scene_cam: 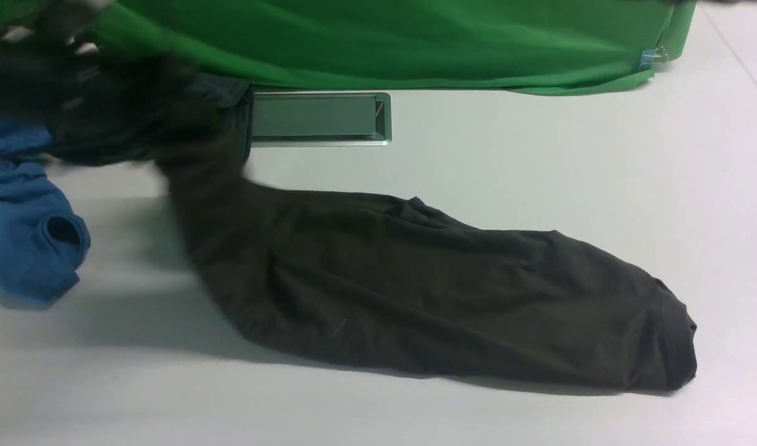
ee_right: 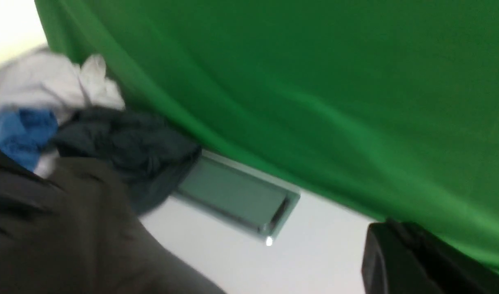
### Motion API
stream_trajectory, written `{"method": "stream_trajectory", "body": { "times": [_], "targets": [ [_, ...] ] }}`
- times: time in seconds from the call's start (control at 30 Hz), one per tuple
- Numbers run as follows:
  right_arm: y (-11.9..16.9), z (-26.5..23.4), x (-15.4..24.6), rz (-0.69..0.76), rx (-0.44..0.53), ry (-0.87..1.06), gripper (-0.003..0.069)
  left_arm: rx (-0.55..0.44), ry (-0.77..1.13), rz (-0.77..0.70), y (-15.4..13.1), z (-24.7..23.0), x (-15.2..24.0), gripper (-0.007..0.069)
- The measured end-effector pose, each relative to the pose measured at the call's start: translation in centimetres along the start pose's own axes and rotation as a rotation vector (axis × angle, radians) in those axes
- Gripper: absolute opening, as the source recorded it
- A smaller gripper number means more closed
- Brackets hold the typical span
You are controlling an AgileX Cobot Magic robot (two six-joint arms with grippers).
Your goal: Fold a long-sleeved shirt on a white desktop.
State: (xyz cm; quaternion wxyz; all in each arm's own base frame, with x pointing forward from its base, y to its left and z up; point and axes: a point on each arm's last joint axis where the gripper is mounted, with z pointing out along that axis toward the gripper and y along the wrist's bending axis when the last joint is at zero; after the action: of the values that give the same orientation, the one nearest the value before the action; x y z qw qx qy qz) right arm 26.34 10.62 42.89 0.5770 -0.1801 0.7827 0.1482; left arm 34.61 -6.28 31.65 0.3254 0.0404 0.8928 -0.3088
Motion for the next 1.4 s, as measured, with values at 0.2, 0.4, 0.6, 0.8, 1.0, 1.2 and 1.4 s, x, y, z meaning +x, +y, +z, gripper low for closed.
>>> {"method": "stream_trajectory", "body": {
  "times": [0.2,0.4,0.6,0.8,1.0,1.2,1.4],
  "targets": [
    [0.3,-2.3,-1.9,-0.018,0.000,-0.080,0.0030,0.216,0.053,0.194,-11.8,6.9,0.7,0.0048],
    [0.5,-3.6,-2.2,-0.041,-0.005,-0.086,0.0033,0.372,0.264,0.268,-20.4,18.9,8.4,0.0048],
    [0.4,-3.6,-2.1,-0.067,0.004,-0.078,0.0035,0.355,0.430,0.308,-22.7,24.7,15.1,0.0085],
    [0.4,-3.6,-2.1,-0.074,0.006,-0.077,0.0041,0.297,0.409,0.316,-23.3,25.1,14.8,0.0321],
    [0.4,-3.7,-2.1,-0.070,0.006,-0.078,0.0057,0.308,0.349,0.454,-23.6,22.2,11.7,0.0624],
    [0.6,-4.9,-2.0,-0.071,0.008,-0.050,0.0071,0.136,0.323,0.462,-18.5,18.3,4.8,0.0670],
    [-0.2,-2.1,2.8,-0.004,0.056,0.132,0.0097,0.037,0.531,0.361,-11.0,17.8,4.3,0.0406]
  ]
}}
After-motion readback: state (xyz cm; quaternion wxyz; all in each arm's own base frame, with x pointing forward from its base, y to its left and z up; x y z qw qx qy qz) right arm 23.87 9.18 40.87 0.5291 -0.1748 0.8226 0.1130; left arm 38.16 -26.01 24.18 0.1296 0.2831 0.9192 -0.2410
